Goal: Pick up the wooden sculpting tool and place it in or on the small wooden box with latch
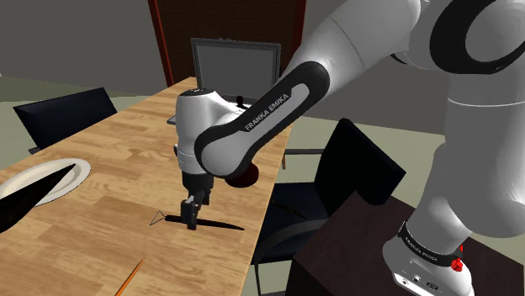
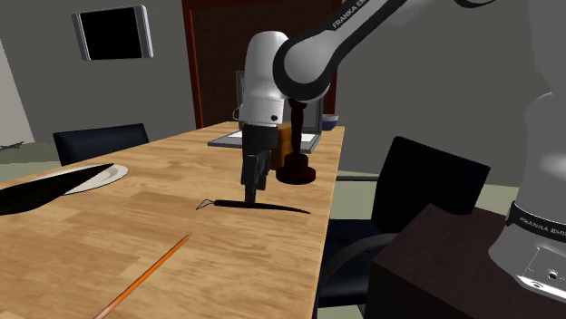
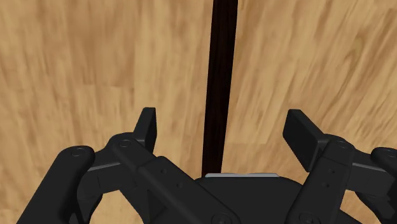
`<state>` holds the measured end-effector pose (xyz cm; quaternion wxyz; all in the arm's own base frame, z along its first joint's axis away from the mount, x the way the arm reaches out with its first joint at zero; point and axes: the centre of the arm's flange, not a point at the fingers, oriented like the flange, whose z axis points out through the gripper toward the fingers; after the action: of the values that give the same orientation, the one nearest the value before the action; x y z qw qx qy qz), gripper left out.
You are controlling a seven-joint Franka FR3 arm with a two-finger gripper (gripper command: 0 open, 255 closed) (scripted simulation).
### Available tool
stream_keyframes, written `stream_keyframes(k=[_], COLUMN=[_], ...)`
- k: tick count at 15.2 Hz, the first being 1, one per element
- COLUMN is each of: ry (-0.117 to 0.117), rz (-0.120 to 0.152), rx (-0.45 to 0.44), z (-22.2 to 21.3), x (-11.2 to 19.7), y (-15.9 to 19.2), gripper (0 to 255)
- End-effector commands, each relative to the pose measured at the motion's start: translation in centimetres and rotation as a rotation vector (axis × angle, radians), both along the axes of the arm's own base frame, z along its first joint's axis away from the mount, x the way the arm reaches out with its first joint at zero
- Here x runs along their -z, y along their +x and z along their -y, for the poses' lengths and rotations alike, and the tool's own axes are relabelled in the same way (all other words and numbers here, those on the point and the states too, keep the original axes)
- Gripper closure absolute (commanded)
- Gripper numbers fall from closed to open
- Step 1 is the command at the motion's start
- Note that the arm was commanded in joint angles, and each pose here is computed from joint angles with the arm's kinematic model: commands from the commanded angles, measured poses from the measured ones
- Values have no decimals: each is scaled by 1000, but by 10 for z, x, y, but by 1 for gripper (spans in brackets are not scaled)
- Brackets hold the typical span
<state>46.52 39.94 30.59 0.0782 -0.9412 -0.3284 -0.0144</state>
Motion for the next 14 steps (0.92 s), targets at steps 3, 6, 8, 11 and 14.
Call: stream_keyframes(k=[3, 6, 8, 11, 14], ry=[0, 0, 0, 0, 0], rz=[1, 1, 1, 1, 1], rx=[-1, -1, -1, -1, -1], z=[-4, -4, -4, -4, -4], x=[21, 24, 24, 24, 24], y=[1, 0, 0, 0, 0], gripper=[0, 0, 0, 0, 255])
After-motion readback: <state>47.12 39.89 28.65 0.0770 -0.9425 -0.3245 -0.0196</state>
